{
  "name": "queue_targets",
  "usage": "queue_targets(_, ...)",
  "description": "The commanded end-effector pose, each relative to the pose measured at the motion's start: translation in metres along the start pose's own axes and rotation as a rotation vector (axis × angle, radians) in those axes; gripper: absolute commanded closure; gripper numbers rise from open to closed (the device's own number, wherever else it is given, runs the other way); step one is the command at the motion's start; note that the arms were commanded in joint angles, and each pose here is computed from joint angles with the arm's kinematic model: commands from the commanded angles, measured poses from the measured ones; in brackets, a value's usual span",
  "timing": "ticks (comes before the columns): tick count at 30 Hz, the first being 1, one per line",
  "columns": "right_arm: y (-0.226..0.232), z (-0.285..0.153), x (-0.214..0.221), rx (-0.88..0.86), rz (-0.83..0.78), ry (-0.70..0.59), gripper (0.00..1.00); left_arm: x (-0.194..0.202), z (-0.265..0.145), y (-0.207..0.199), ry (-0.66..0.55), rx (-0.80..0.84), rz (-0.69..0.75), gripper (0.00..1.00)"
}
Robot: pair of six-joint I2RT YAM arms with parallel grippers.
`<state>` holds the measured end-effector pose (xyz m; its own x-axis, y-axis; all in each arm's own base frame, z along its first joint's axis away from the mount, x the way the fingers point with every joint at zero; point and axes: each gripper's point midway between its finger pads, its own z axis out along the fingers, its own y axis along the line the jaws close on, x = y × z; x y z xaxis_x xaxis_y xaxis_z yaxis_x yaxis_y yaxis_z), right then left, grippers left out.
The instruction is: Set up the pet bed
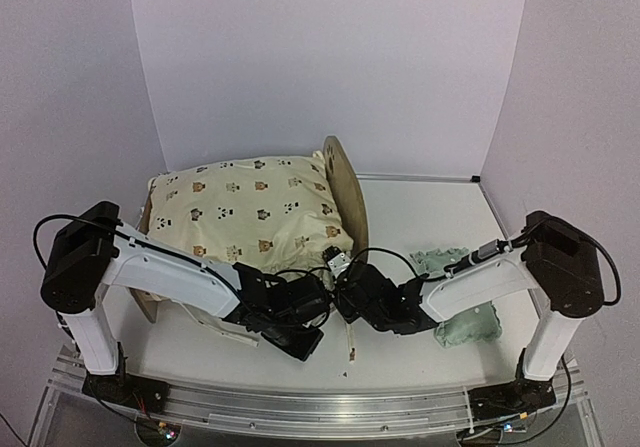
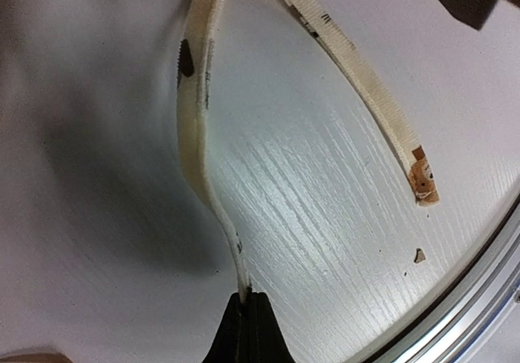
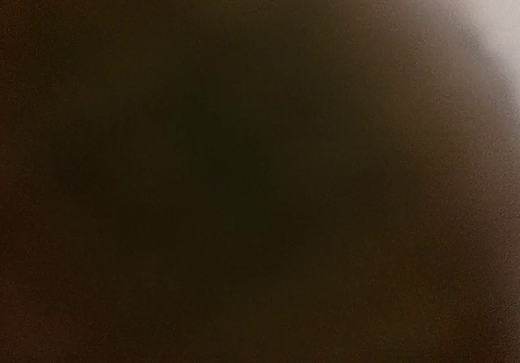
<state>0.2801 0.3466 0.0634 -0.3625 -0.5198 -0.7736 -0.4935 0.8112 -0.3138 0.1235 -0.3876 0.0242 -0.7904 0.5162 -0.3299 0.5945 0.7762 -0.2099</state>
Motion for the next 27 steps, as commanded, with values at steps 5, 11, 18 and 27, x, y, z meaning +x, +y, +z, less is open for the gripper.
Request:
queue_targets(5, -0.004, 0.004, -0.024, 0.043, -0.013, -0.116, 0.95, -0.016, -0.020, -0.009, -0.071, 0.044, -0.007, 1.00)
queue_targets(11, -0.011, -0.011, -0.025, 0.013, -0.006, -0.132, 1.00, -0.024, -0.029, -0.008, -0.104, 0.032, -0.009, 1.00)
queue_targets(18, -0.016, -0.032, -0.025, -0.048, 0.022, -0.157, 1.00, -0.043, -0.042, -0.015, -0.162, 0.038, -0.001, 1.00)
queue_targets(27, -0.018, -0.041, -0.024, -0.077, 0.037, -0.165, 1.00, -0.069, -0.063, -0.027, -0.252, 0.061, 0.032, 1.00)
